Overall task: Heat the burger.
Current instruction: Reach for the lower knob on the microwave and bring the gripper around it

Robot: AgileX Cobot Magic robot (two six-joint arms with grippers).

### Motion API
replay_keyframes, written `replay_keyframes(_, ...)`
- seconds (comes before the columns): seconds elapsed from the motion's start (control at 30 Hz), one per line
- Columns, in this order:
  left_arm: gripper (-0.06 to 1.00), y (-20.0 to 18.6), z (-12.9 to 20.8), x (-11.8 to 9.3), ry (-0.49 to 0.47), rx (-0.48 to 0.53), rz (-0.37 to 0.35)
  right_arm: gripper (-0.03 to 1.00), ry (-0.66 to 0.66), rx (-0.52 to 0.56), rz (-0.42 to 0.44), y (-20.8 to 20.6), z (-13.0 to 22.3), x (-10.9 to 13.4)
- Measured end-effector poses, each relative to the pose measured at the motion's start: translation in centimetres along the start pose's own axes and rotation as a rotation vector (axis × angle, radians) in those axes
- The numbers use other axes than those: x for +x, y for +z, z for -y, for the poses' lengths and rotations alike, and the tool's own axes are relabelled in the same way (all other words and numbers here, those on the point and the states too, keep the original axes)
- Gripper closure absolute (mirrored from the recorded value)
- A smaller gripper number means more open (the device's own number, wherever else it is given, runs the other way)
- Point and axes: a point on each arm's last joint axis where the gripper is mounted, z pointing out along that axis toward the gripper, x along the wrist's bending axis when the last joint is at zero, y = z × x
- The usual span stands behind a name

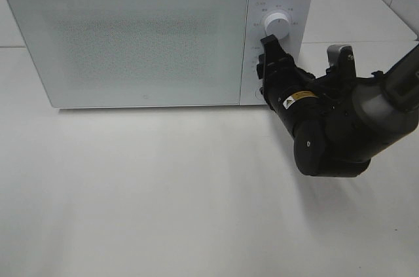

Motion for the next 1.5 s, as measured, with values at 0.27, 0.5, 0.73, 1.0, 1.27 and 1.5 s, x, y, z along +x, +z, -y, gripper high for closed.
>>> replay_keyframes(0.27,-0.05,0.00,0.00,0.00,0.000,0.000,0.000,0.53,0.317,0.007,-0.023,-0.04,0.06,-0.04)
replay_keyframes(0.5,-0.05,0.00,0.00,0.00,0.000,0.000,0.000,0.53,0.434,0.017,-0.027,-0.04,0.13,0.02)
replay_keyframes(0.73,-0.05,0.00,0.00,0.00,0.000,0.000,0.000,0.53,0.437,0.017,-0.027,-0.04,0.13,0.02)
replay_keyframes(1.0,-0.05,0.00,0.00,0.00,0.000,0.000,0.000,0.53,0.404,0.006,-0.024,-0.05,0.07,-0.02)
replay_keyframes(1.27,-0.05,0.00,0.00,0.00,0.000,0.000,0.000,0.53,0.395,-0.013,-0.022,-0.05,0.13,0.06)
replay_keyframes(1.5,-0.05,0.00,0.00,0.01,0.001,0.000,-0.001,0.53,0.401,-0.022,-0.020,-0.07,0.13,0.06)
